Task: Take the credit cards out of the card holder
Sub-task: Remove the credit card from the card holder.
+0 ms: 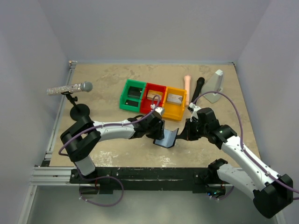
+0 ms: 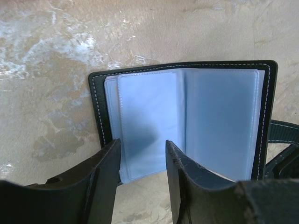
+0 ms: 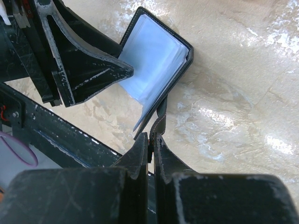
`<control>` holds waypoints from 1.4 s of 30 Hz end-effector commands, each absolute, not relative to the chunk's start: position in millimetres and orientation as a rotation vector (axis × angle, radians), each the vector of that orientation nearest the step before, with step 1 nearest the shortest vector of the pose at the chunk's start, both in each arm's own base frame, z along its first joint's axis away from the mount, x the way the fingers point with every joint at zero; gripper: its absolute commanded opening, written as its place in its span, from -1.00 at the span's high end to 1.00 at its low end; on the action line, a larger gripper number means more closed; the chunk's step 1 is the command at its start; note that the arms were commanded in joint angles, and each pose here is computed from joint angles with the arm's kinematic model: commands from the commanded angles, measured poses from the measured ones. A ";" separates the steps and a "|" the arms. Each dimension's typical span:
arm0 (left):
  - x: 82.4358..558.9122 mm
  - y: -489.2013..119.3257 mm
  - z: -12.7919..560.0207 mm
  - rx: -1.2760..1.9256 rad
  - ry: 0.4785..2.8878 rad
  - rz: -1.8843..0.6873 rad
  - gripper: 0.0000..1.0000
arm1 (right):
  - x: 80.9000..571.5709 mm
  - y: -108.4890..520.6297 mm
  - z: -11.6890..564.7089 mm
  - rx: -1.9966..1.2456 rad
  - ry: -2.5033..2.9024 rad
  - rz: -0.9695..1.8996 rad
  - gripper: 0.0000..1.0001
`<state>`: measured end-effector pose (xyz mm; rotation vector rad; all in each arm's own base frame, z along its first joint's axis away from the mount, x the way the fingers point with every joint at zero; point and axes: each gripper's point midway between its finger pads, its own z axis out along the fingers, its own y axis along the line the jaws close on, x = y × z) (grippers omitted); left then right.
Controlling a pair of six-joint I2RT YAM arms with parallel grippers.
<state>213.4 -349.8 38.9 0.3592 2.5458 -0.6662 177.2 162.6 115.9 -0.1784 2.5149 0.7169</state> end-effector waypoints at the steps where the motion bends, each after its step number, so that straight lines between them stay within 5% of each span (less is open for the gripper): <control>1: 208.3 -363.9 39.5 0.390 2.543 -0.772 0.07 | 180.5 169.4 119.0 -0.216 2.487 0.751 1.00; 21: 181.2 -396.5 35.8 0.578 2.571 -0.961 0.08 | 177.6 169.6 107.7 -0.196 2.514 0.755 1.00; 33: 179.3 -422.8 78.8 0.647 2.371 -1.190 0.08 | 178.5 163.6 100.5 -0.166 2.531 0.708 1.00; 42: 208.7 -368.7 65.8 0.390 2.435 -0.825 0.00 | 177.8 159.2 100.7 -0.149 2.526 0.687 1.00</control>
